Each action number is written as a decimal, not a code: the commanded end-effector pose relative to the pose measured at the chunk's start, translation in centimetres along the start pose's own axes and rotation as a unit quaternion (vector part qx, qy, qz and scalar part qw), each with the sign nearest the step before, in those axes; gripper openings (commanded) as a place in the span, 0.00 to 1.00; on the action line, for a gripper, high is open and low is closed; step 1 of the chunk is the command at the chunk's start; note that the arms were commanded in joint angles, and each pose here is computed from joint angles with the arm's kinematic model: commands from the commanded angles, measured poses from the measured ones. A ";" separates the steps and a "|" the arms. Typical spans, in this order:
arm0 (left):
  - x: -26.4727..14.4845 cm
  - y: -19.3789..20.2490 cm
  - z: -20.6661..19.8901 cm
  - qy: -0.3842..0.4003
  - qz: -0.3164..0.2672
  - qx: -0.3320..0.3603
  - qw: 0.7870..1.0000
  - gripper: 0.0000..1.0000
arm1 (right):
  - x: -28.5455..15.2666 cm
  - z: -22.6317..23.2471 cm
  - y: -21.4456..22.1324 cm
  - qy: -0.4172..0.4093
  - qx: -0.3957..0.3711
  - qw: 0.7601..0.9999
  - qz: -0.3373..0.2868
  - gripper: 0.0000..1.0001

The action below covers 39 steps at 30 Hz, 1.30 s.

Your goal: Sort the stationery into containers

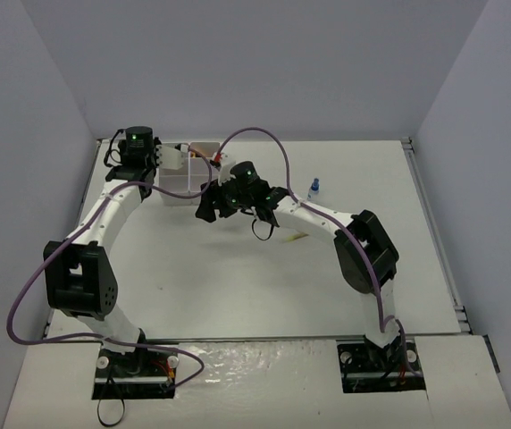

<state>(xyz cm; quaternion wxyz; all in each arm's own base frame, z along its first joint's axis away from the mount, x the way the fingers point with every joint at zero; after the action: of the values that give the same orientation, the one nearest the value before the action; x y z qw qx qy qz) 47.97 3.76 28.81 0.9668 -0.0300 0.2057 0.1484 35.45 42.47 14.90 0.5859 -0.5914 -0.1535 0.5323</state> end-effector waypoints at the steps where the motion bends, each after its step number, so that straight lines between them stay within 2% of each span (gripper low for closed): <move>1: -2.6 0.3 4.0 -0.062 -0.017 -0.031 0.997 0.00 | -0.3 1.4 -5.4 -0.008 -0.018 0.997 -0.078 0.65; 14: -2.7 0.3 3.9 -0.061 -0.018 -0.030 0.998 0.00 | -2.7 0.8 -7.7 0.041 -0.050 0.992 -0.108 0.65; 39: -3.0 -0.5 2.5 -0.046 -0.026 -0.012 0.999 0.00 | -5.7 1.1 -10.0 0.067 -0.079 0.986 -0.130 0.65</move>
<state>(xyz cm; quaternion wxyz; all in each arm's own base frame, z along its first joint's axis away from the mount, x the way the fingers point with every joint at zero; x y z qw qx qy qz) 47.17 3.34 28.72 0.9687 -0.0419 0.2020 0.1378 36.91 41.11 17.69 0.5829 -0.6487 -0.1517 0.4652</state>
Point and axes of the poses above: each gripper's point midway between its finger pads, its own x axis out along the fingers, its own z axis along the line the jaws close on, y = z × x, the point moved 2 cm from there along -x, back along the fingers, and after that the axes turned 12 degrees about -x, right-handed, at the moved point
